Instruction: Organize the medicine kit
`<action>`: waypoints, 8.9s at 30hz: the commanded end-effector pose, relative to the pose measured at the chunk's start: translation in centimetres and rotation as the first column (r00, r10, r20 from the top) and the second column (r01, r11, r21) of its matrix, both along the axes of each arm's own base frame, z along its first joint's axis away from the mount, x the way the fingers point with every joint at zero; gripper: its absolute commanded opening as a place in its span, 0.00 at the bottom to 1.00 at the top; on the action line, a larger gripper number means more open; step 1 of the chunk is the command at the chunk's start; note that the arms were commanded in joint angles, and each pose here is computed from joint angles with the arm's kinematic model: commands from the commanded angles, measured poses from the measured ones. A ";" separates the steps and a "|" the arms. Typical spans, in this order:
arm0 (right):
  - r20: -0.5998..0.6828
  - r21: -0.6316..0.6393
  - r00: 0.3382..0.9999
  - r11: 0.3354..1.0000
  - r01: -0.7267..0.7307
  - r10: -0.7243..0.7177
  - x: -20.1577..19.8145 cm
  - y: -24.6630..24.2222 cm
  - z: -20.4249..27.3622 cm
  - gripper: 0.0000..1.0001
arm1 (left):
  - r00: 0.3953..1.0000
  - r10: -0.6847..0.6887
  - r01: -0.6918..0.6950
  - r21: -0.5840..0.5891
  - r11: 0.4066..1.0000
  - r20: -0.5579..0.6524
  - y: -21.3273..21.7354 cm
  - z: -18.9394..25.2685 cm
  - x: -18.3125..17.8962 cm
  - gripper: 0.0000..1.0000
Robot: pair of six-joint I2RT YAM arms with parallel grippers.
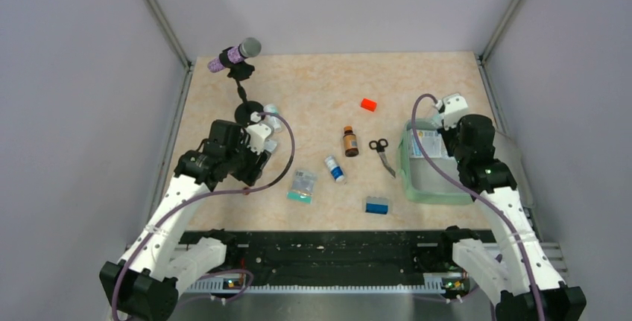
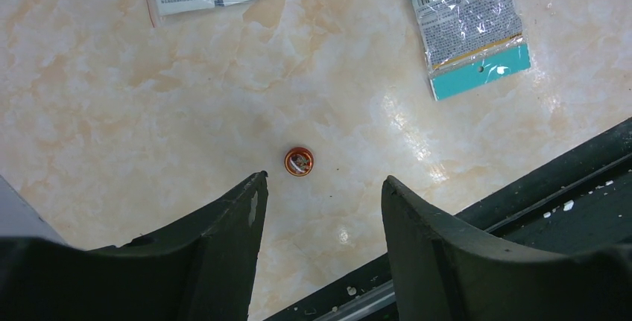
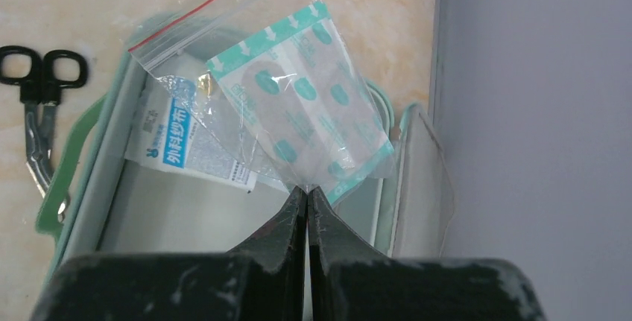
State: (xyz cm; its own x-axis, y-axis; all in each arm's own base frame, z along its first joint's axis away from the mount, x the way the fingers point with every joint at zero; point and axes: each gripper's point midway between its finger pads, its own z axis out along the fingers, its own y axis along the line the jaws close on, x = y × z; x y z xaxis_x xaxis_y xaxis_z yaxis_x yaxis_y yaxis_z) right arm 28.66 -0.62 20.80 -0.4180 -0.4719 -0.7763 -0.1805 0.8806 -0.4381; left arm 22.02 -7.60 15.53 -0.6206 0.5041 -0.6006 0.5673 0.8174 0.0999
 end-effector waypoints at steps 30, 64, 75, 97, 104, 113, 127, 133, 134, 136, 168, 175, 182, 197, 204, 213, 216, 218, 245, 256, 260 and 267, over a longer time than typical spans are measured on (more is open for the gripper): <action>-0.285 0.188 0.762 0.745 0.640 -0.582 2.9 -7.7 -11.8 0.00 | 0.996 -0.024 0.027 -0.035 0.999 0.085 -0.3 1.9 0.2 0.63; -0.414 0.402 0.802 0.704 0.586 -0.431 5.4 -3.8 -8.2 0.39 | 0.995 -0.072 0.073 -0.024 0.997 0.065 -0.6 1.0 -0.2 0.63; -0.144 0.585 0.988 0.810 0.046 0.048 2.7 3.5 0.1 0.60 | 0.973 -0.210 0.194 -0.160 0.968 -0.092 -7.8 1.8 0.9 0.63; -0.075 0.367 0.785 0.749 -0.551 0.615 -7.0 12.1 -3.6 0.68 | 0.875 0.034 0.002 0.074 0.997 -0.483 -10.1 -12.3 3.1 0.60; -0.079 0.349 0.789 0.758 -0.551 0.609 -6.9 11.8 -3.8 0.68 | 0.855 0.038 0.010 0.091 0.996 -0.517 -10.8 -13.9 3.6 0.56; -0.079 0.339 0.791 0.762 -0.551 0.607 -7.0 11.7 -4.0 0.68 | 0.885 -0.028 0.068 0.070 0.995 -0.464 -12.0 -10.2 5.4 0.56; -0.068 0.330 0.793 0.764 -0.555 0.606 -7.2 11.6 -4.1 0.68 | 0.924 -0.056 0.083 0.056 0.995 -0.379 -12.6 -10.5 7.5 0.54; -0.065 0.331 0.797 0.767 -0.550 0.600 -7.0 11.6 -4.4 0.68 | 0.932 -0.066 0.101 0.080 0.992 -0.356 -12.0 -11.9 7.1 0.52; -0.063 0.332 0.798 0.767 -0.549 0.599 -6.9 11.6 -4.4 0.68 | 0.934 -0.058 0.099 0.099 0.990 -0.352 -11.7 -12.1 7.2 0.52; -0.066 0.334 0.799 0.768 -0.547 0.598 -6.8 11.6 -4.4 0.68 | 0.947 -0.034 0.080 0.133 0.988 -0.318 -11.1 -11.8 7.8 0.52; -0.074 0.327 0.812 0.783 -0.529 0.579 -6.7 11.2 -4.7 0.68 | 0.984 0.169 -0.118 0.524 0.843 -0.049 -2.1 -12.3 14.3 0.09; -0.063 0.335 0.802 0.769 -0.544 0.594 -6.9 11.6 -3.9 0.68 | 0.993 0.090 -0.060 0.330 0.942 -0.076 -4.4 -6.2 11.6 0.00; 0.038 0.395 0.662 0.597 -0.698 0.749 -8.3 14.9 1.2 0.70 | 0.940 -0.286 0.277 -0.076 0.958 -0.183 -9.7 1.8 3.4 0.00; 0.318 0.535 0.382 0.169 -0.828 0.868 -9.5 21.1 9.8 0.71 | 0.562 -0.821 0.574 -0.666 0.477 -0.103 -16.4 11.0 -7.6 0.00; 0.319 0.630 0.354 0.083 -0.773 0.879 -9.6 23.1 9.8 0.78 | 0.507 -0.859 0.503 -0.786 0.360 -0.068 -18.3 13.6 -7.5 0.00; 0.283 0.655 0.283 0.031 -0.755 0.916 -9.4 25.9 9.2 0.77 | 0.480 -0.875 0.427 -0.856 0.292 -0.059 -19.1 14.6 -7.5 0.00; 0.271 0.653 0.241 0.006 -0.758 0.932 -9.6 26.9 8.6 0.77 | 0.480 -0.875 0.424 -0.858 0.291 -0.060 -19.2 14.7 -7.5 0.00; 0.259 0.663 0.219 -0.008 -0.748 0.941 -9.8 27.6 8.1 0.77 | 0.480 -0.875 0.414 -0.862 0.291 -0.065 -19.2 14.6 -7.5 0.00; 0.147 0.710 0.257 0.079 -0.700 0.955 -11.6 25.1 4.3 0.00 | 0.740 -0.639 0.405 -0.619 0.672 -0.210 -17.6 10.3 -1.5 0.39; 0.068 0.815 0.692 0.360 -0.454 0.719 -4.8 15.1 2.9 0.00 | 0.931 -0.350 0.267 -0.471 0.841 -0.098 -12.2 9.7 1.5 0.45; 0.009 0.827 0.876 0.489 -0.278 0.483 -2.2 9.1 1.8 0.00 | 0.950 -0.309 0.266 -0.423 0.866 -0.035 -10.7 9.7 0.8 0.45; -0.105 0.758 0.989 0.652 0.010 0.106 -0.6 1.2 -0.8 0.00 | 0.959 -0.285 0.259 -0.424 0.868 0.002 -9.4 9.5 -0.7 0.46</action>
State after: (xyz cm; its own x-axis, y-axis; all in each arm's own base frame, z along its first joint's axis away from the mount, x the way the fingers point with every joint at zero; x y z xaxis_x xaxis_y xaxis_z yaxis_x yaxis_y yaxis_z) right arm 27.48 3.86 20.77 -0.5455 0.2069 -0.8122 -0.4033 0.7847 0.4707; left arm 20.81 -17.49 24.62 -0.5686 0.3972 -0.7204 0.7705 0.5637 -0.2974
